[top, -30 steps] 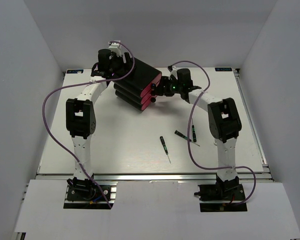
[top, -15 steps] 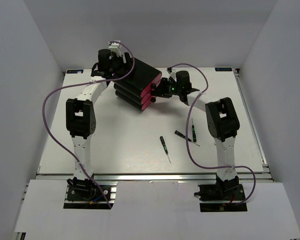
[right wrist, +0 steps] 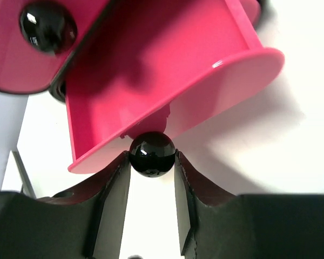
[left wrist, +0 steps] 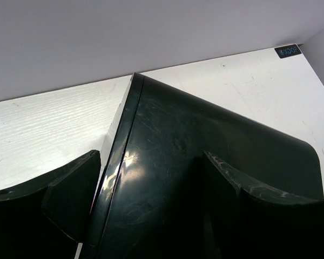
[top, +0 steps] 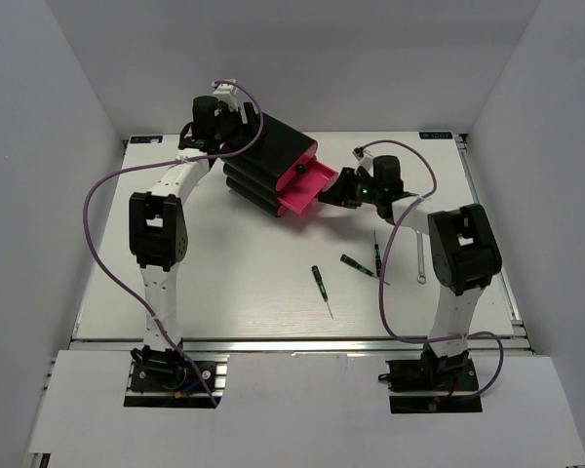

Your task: Sort the tools into containers

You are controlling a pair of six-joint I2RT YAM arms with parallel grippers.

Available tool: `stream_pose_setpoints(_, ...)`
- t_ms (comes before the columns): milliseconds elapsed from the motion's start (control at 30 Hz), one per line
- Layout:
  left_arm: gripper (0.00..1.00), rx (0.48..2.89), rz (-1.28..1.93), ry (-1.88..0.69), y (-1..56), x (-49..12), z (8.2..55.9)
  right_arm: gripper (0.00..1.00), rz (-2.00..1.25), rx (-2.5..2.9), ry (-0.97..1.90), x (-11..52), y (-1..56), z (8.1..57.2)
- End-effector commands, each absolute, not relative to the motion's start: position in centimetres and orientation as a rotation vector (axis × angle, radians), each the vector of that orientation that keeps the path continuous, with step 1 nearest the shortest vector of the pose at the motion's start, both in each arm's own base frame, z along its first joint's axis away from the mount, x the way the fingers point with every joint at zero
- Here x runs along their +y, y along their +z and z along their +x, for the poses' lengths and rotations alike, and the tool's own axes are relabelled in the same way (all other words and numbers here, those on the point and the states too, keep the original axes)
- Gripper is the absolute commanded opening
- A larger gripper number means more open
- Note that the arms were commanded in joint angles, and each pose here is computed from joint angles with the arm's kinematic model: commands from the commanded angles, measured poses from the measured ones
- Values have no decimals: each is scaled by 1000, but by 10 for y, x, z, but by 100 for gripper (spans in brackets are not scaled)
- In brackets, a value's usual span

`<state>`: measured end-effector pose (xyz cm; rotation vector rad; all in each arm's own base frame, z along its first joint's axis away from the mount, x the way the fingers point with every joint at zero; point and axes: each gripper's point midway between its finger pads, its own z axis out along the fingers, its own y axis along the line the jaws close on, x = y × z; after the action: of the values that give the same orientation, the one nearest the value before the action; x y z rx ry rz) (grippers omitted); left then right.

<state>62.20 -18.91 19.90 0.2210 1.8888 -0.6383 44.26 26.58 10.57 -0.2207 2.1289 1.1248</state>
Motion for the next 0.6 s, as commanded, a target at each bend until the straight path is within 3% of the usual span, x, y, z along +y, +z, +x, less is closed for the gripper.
stream_pose_setpoints(0, 84, 2122, 210, -652, 133, -192, 595, 20, -214, 2123, 1064, 238, 110, 440)
stream_pose_setpoints(300, 84, 2118, 184, -625, 138, -181, 601, 24, -283, 2145, 1028, 218, 109, 417)
stream_pose_setpoints(367, 84, 2112, 181, -623, 141, -179, 603, 29, -286, 2150, 1039, 218, 108, 414)
stream_pose_setpoints(467, 84, 2108, 172, -612, 144, -177, 605, 60, -337, 2145, 1086, 224, 113, 412)
stream_pose_setpoints(567, 85, 2088, 149, -597, 157, -174, 608, 72, -373, 2175, 1118, 226, 112, 406)
